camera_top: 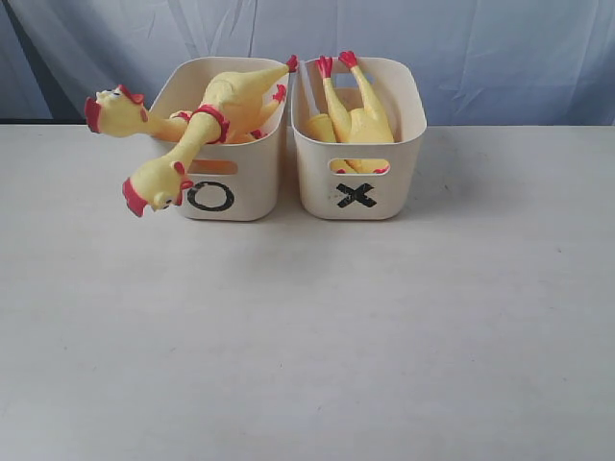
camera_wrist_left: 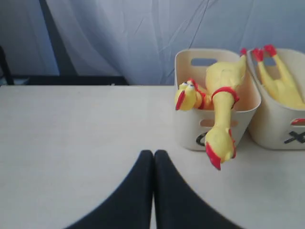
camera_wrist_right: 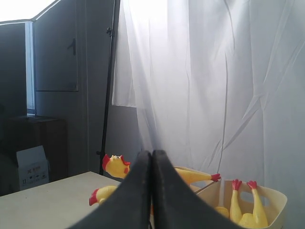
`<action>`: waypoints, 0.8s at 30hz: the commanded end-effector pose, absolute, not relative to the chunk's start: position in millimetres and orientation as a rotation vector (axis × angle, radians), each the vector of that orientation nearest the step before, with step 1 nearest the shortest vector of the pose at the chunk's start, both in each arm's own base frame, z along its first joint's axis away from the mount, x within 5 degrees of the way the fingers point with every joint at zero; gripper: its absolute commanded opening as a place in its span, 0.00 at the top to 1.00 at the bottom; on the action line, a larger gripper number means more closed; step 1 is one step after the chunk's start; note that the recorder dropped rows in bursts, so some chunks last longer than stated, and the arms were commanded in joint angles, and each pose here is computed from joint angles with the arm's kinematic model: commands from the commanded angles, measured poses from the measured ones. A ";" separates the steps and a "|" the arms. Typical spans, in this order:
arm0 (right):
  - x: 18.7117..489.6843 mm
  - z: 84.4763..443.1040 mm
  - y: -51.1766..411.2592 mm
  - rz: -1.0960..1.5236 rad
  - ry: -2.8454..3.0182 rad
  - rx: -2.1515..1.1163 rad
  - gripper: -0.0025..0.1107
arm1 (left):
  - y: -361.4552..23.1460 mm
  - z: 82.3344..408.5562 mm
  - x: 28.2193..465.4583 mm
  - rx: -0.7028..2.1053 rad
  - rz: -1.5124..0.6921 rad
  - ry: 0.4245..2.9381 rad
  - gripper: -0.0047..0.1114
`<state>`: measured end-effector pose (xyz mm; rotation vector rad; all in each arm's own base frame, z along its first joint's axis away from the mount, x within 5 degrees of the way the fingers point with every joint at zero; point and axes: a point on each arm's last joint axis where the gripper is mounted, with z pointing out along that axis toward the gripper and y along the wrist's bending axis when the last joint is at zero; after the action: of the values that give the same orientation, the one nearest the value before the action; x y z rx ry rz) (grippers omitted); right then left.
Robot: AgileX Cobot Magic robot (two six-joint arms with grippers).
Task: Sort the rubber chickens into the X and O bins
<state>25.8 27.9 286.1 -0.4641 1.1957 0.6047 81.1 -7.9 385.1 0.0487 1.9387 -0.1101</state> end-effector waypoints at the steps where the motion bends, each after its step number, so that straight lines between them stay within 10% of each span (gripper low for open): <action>1: 25.7 284.6 27.5 0.593 1.194 -0.465 0.99 | -6.8 356.6 61.3 0.116 -0.169 1.775 0.96; 24: 26.4 284.6 26.8 0.573 1.198 -0.451 0.99 | -10.1 328.2 55.8 0.230 -0.149 1.573 0.96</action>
<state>25.9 27.8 286.1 -0.4615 1.1964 0.6011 56.4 -10.5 329.0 0.2281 1.5746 -0.1546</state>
